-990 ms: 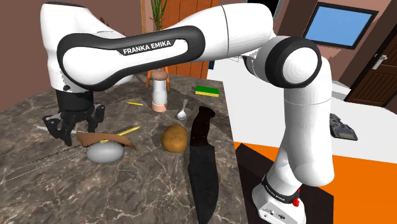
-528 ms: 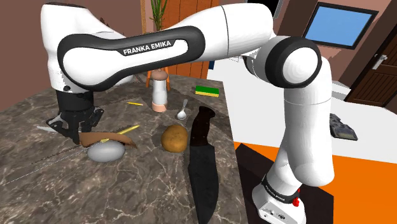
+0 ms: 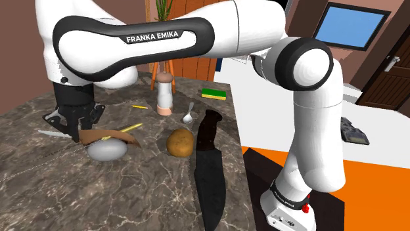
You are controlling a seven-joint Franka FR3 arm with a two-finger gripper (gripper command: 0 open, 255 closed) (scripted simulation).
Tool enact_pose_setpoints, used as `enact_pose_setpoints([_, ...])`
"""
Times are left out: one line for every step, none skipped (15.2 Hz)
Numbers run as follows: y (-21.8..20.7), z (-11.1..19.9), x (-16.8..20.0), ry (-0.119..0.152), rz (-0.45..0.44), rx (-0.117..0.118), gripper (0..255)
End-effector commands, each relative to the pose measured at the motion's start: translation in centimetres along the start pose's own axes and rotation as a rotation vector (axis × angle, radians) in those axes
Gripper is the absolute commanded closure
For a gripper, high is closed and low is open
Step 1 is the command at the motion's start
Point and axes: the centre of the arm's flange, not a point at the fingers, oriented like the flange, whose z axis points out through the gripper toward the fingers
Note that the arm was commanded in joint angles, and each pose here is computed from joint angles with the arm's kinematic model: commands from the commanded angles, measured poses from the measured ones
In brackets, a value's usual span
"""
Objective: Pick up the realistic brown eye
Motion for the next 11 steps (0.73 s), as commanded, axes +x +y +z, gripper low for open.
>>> enact_pose_setpoints([-0.1,-1.1,0.1,0.0,0.0,0.0,255])
enact_pose_setpoints([-0.2,-1.6,0.1,0.0,0.0,0.0,255])
enact_pose_setpoints([-0.2,-2.2,0.2,0.0,0.0,0.0,255])
enact_pose_setpoints([-0.3,-2.7,0.2,0.0,0.0,0.0,255])
enact_pose_setpoints([-0.4,-3.2,0.2,0.0,0.0,0.0,255])
enact_pose_setpoints([-0.5,-3.7,0.3,0.0,0.0,0.0,255])
enact_pose_setpoints([-0.5,-4.2,0.3,0.0,0.0,0.0,255])
enact_pose_setpoints([-0.6,-4.8,0.3,0.0,0.0,0.0,255])
enact_pose_setpoints([-0.7,-5.3,0.4,0.0,0.0,0.0,255])
enact_pose_setpoints([-0.7,-5.4,0.4,0.0,0.0,0.0,255])
enact_pose_setpoints([-0.7,-5.4,0.4,0.0,0.0,0.0,255])
